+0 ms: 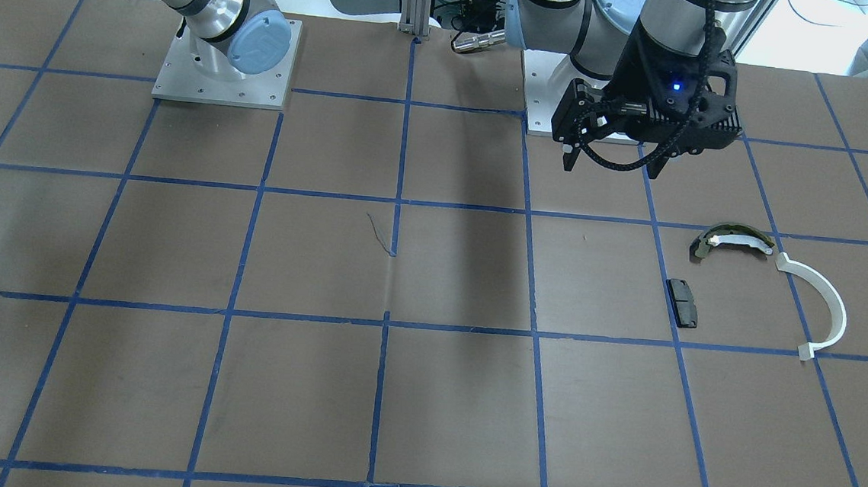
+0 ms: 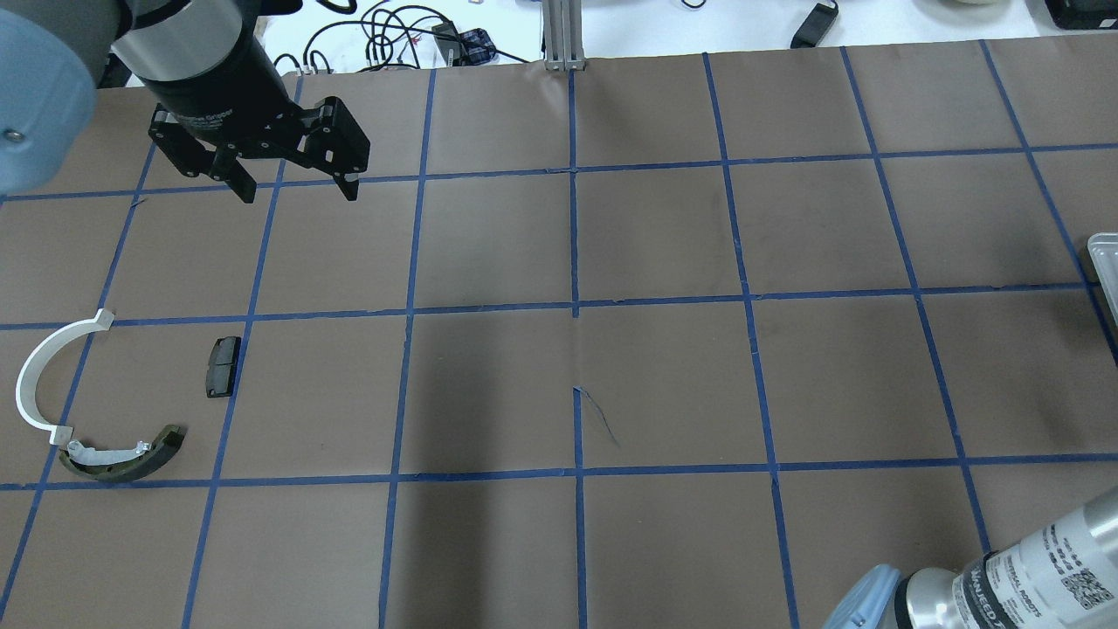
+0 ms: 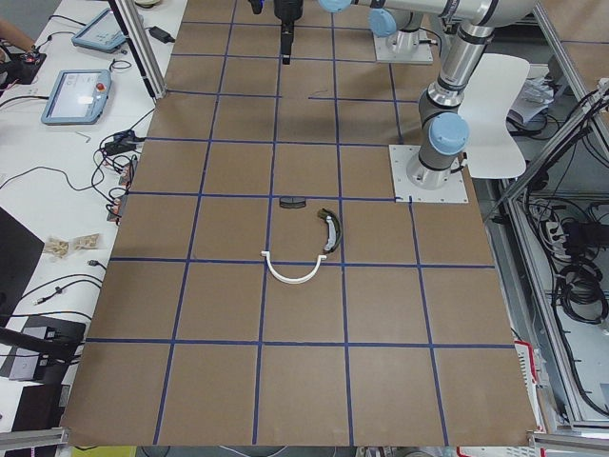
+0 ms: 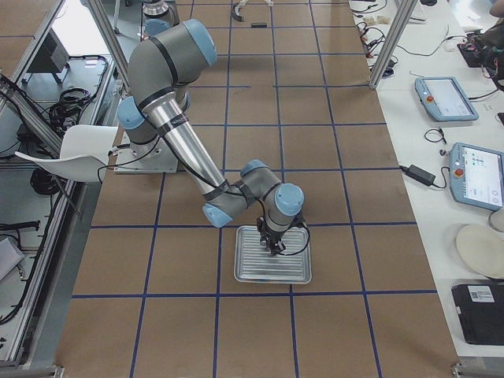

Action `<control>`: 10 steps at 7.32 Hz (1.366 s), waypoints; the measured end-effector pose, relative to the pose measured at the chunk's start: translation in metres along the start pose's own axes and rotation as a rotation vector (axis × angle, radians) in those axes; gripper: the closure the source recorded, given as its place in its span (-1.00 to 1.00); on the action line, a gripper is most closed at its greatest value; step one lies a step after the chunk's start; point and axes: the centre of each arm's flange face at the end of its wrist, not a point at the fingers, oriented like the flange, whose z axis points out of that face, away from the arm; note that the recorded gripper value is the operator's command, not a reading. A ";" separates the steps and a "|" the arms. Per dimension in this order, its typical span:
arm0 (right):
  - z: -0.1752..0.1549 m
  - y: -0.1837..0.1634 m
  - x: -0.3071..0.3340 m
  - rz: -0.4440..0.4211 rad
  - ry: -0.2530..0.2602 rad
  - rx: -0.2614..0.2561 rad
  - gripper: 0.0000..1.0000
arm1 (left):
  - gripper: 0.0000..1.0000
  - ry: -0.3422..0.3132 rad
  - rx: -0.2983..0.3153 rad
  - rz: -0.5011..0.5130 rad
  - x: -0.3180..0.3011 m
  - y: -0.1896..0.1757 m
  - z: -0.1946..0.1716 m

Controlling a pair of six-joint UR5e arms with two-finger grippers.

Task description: Place bearing gear from tray to pile

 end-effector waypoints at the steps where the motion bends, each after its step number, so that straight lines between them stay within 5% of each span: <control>1: -0.005 -0.001 0.001 0.001 0.004 0.013 1.00 | -1.00 0.003 0.000 0.000 0.000 -0.001 0.001; 4: -0.072 -0.012 -0.015 0.010 0.074 0.080 1.00 | -1.00 0.003 0.003 0.000 0.000 -0.002 0.001; 6: -0.124 -0.056 -0.058 0.076 0.080 0.110 1.00 | -1.00 0.002 0.004 0.000 0.000 -0.005 0.001; 10: -0.186 -0.195 -0.214 0.288 -0.024 0.148 1.00 | -1.00 -0.001 0.007 -0.002 -0.001 -0.003 -0.001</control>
